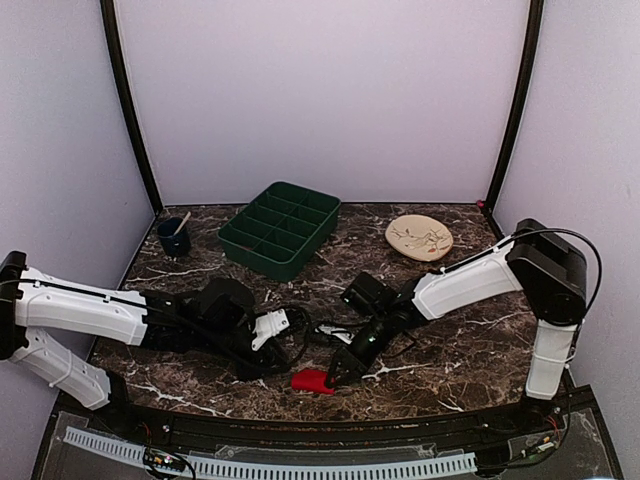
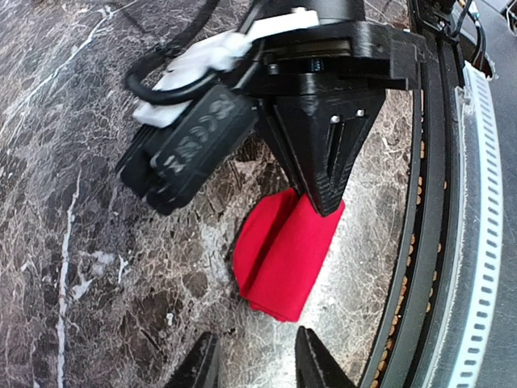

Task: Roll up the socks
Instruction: Pick up the sock from the center of the board.

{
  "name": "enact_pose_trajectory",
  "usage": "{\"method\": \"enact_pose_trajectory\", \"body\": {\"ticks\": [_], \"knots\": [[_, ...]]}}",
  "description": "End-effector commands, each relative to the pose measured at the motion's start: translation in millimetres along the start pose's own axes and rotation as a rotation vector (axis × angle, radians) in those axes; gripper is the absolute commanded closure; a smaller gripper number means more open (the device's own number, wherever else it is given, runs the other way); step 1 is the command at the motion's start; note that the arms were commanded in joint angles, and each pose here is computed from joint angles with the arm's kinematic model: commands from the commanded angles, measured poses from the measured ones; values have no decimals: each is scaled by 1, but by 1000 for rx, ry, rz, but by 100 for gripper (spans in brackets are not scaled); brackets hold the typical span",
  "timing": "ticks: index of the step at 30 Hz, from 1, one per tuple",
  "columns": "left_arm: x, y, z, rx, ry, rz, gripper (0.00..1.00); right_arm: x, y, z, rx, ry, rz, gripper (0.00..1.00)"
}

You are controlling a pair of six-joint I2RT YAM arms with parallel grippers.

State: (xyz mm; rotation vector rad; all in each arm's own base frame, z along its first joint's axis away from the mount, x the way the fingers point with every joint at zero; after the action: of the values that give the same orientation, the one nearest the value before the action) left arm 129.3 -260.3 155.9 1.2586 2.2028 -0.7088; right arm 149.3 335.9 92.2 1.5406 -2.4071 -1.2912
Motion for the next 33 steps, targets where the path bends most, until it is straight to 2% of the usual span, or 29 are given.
{"method": "enact_pose_trajectory", "body": {"ticks": [1,12,19,33], "knots": [[-2,-6,10,-42,-24,73,66,-3,1,2,-89,15,53,97],[-4,-25,31,-10,39,216,61,-2,-2,3,-121,18,87,97],[-7,-30,39,25,70,246,58,-1,-3,3,-128,22,91,97],[-3,-41,54,113,148,296,58,1,-5,5,-141,28,97,97]]}}
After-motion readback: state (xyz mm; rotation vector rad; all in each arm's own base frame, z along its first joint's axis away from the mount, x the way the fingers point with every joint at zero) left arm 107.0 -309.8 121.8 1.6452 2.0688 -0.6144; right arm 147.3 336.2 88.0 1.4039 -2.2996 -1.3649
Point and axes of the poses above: each gripper's point midway between its finger pads, its own z axis out along the fingers, its own y axis along the line the jaws close on, x = y × z, the point moved 9 cm from there along -z, back along the fingers, and after that the axes turned 7 degrees about -z, right-handed, at the moved point
